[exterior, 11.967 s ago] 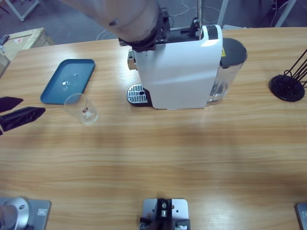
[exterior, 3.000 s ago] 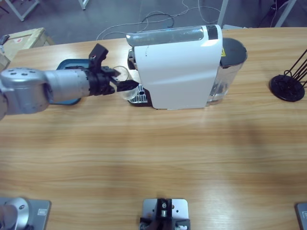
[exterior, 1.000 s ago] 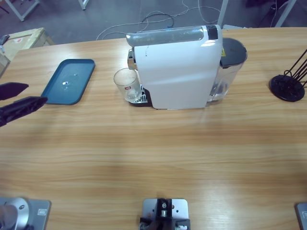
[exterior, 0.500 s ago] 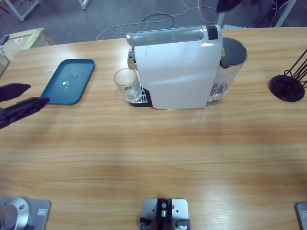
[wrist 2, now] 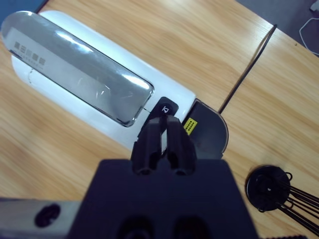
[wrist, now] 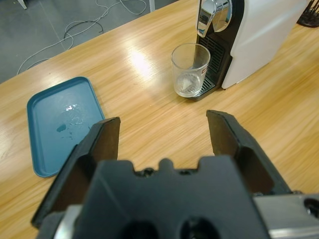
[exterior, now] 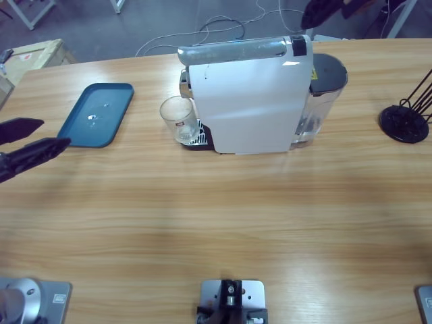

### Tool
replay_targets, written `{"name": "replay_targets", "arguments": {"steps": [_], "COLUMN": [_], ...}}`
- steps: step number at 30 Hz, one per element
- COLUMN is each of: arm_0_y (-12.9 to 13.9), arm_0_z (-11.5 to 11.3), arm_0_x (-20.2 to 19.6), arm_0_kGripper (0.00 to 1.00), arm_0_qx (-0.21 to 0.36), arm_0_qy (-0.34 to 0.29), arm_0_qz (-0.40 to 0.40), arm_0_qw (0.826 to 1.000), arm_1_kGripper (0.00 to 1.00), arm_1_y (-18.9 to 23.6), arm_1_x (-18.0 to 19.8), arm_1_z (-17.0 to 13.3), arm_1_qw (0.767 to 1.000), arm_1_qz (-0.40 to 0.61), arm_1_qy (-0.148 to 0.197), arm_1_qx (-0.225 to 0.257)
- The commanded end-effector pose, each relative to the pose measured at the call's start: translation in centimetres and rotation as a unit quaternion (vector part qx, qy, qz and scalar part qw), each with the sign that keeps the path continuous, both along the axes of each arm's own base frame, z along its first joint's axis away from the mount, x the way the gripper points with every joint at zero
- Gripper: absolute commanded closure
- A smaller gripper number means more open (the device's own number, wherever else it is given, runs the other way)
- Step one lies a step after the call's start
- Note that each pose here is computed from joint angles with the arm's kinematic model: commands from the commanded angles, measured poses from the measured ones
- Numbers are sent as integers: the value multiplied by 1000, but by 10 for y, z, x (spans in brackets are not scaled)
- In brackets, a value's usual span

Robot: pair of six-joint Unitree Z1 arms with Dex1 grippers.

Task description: Pour coffee

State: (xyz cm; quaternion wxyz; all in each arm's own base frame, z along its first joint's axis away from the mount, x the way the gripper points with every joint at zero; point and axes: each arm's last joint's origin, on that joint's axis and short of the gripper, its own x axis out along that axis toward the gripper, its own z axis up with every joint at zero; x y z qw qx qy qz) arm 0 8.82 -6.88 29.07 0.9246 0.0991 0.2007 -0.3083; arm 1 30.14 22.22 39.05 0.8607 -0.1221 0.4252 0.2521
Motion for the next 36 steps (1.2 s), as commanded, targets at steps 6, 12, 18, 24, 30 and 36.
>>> {"name": "replay_targets", "arguments": {"steps": [6,12,18,24,30,36], "arm_0_y": [0,-1,-1,-2,-3,-3], "arm_0_z": [-12,-13,-12,-13,-13,-12], "arm_0_x": [0,1,1,2,3,3], "arm_0_kGripper": [262,262,262,262,262,262], "arm_0_qx": [13,14,14,16,16,16], "arm_0_qy": [16,16,16,18,19,18], "arm_0_qz": [3,3,3,3,3,3], "arm_0_qw": [1000,1000,1000,1000,1000,1000], "arm_1_kGripper": [1000,1000,1000,1000,1000,1000], "arm_1_y": [22,24,23,25,27,22], "arm_1_x": [23,26,26,23,13,3], "arm_1_z": [-31,-35,-39,-46,-61,-68], "arm_1_qw": [999,999,998,998,997,996], "arm_1_qz": [-3,-5,-10,-13,-16,-23], "arm_1_qy": [27,31,33,42,57,61], "arm_1_qx": [-32,-35,-43,-48,-55,-55]}}
